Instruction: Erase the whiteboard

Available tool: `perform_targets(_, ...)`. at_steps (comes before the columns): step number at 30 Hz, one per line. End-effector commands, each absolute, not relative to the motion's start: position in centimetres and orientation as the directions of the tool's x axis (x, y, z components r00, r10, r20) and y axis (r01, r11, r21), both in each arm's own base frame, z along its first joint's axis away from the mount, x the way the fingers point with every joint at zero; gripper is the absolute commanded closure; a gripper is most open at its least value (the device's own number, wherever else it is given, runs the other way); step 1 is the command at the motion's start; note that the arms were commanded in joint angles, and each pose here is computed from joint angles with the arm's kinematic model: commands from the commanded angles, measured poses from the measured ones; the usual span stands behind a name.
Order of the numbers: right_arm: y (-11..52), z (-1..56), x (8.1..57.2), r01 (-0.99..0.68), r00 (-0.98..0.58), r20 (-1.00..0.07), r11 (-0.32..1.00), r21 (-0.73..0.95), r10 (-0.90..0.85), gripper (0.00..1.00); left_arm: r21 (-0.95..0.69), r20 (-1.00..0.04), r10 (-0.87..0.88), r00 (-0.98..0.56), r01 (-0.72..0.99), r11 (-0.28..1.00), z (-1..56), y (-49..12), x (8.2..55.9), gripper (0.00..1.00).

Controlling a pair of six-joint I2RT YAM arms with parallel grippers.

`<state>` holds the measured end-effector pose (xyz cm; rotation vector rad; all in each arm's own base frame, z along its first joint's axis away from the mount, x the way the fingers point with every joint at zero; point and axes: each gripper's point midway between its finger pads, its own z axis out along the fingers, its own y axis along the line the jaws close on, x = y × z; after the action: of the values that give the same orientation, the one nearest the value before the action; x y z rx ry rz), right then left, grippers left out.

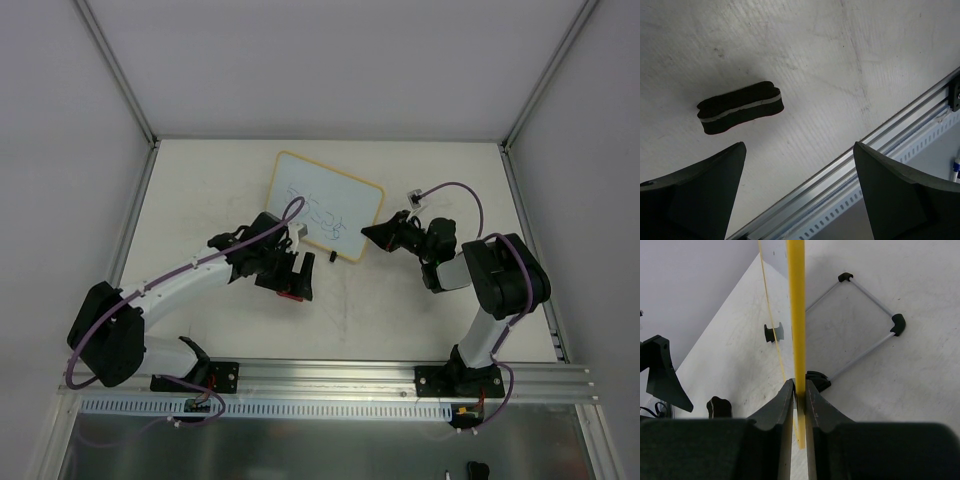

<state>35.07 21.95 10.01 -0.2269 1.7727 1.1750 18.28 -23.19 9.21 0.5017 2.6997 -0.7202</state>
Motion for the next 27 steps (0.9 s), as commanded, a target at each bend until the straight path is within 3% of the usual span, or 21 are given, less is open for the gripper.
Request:
perform_targets(1,21.8,15.6,36.5,-0.73,-0.297,-0.876,0.501,0.465,0.381,0.9,-0.488,-0.337,0.247,-0.908,0.394,0.779,9.1,-24.3,17.2,0.1)
perform_targets(14,21.8,15.8,36.5,-0.732,-0.293,-0.876,0.5,0.463,0.382,0.9,-0.498,-0.301,0.246,-0.921,0.372,0.783,6.9,-24.9,17.5,0.08)
perform_targets(27,21.6,16.1,36.4,-0.732,-0.292,-0.874,0.498,0.465,0.388,0.91,-0.404,-0.382,0.224,-0.897,0.38,0.832,6.8,-25.1,21.7,0.07)
